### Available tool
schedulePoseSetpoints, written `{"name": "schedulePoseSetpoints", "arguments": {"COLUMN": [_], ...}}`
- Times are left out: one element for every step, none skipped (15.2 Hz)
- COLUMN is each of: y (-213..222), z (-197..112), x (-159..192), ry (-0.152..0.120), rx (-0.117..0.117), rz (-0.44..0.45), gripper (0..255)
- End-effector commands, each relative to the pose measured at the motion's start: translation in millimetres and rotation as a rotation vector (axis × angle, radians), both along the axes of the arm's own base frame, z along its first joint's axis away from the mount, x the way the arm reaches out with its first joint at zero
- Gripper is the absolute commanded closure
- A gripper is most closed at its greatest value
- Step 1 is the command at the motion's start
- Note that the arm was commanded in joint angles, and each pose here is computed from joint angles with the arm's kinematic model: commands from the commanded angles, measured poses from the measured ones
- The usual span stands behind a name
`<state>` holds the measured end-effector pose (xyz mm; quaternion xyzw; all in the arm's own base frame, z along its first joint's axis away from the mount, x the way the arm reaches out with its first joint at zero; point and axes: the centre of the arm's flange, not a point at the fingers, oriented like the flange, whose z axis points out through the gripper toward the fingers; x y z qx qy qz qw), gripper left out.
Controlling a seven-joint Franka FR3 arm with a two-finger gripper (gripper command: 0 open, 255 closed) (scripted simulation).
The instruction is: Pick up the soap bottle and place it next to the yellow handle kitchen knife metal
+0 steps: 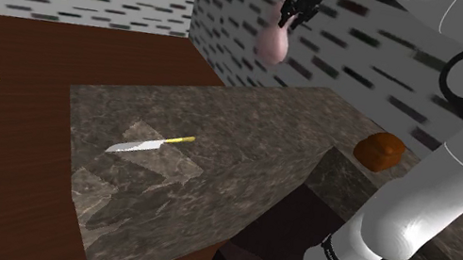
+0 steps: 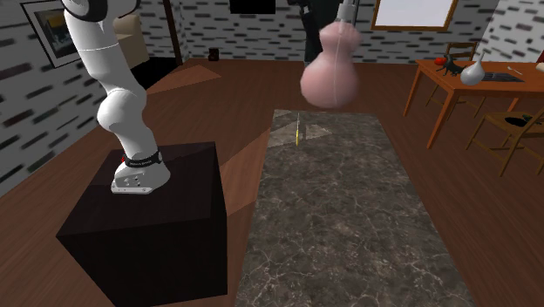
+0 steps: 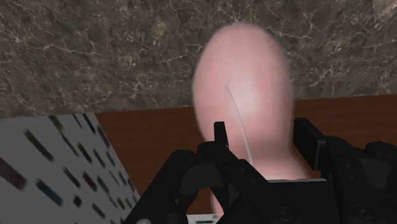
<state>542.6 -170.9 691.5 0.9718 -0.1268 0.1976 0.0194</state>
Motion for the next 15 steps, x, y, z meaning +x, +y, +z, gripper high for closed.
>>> {"name": "schedulePoseSetpoints", "arguments": {"y": [24.2, 37.0, 49.7, 62.5, 75.3, 88.0, 100.8, 113.6, 126.4, 139.1, 151.9, 164.7, 177.4, 190.2, 197.8], "z": [2.1, 2.2, 2.3, 2.4, 2.5, 2.6, 2.7, 2.8, 2.9, 3.0, 3.1, 3.2, 3.3, 3.4, 3.4], "x": [5.5, 8.8, 12.2, 15.5, 18.9, 22.2, 25.5, 28.9, 32.2, 35.6, 38.9, 42.3, 45.6, 49.0, 51.0], "ry": [-0.002, -0.002, -0.002, -0.002, -0.002, -0.002, -0.002, -0.002, -0.002, -0.002, -0.002, -0.002, -0.002, -0.002, -0.002], "rx": [0.0, 0.0, 0.0, 0.0, 0.0, 0.0, 0.0, 0.0, 0.0, 0.0, 0.0, 0.0, 0.0, 0.0, 0.0], "rz": [-0.002, -0.002, -0.002, -0.002, -0.002, -0.002, -0.002, -0.002, -0.002, -0.002, -0.002, -0.002, -0.002, -0.002, -0.002], "gripper": [255, 255, 255, 255, 255, 255, 255, 255, 255, 255, 255, 255, 255, 255, 255]}}
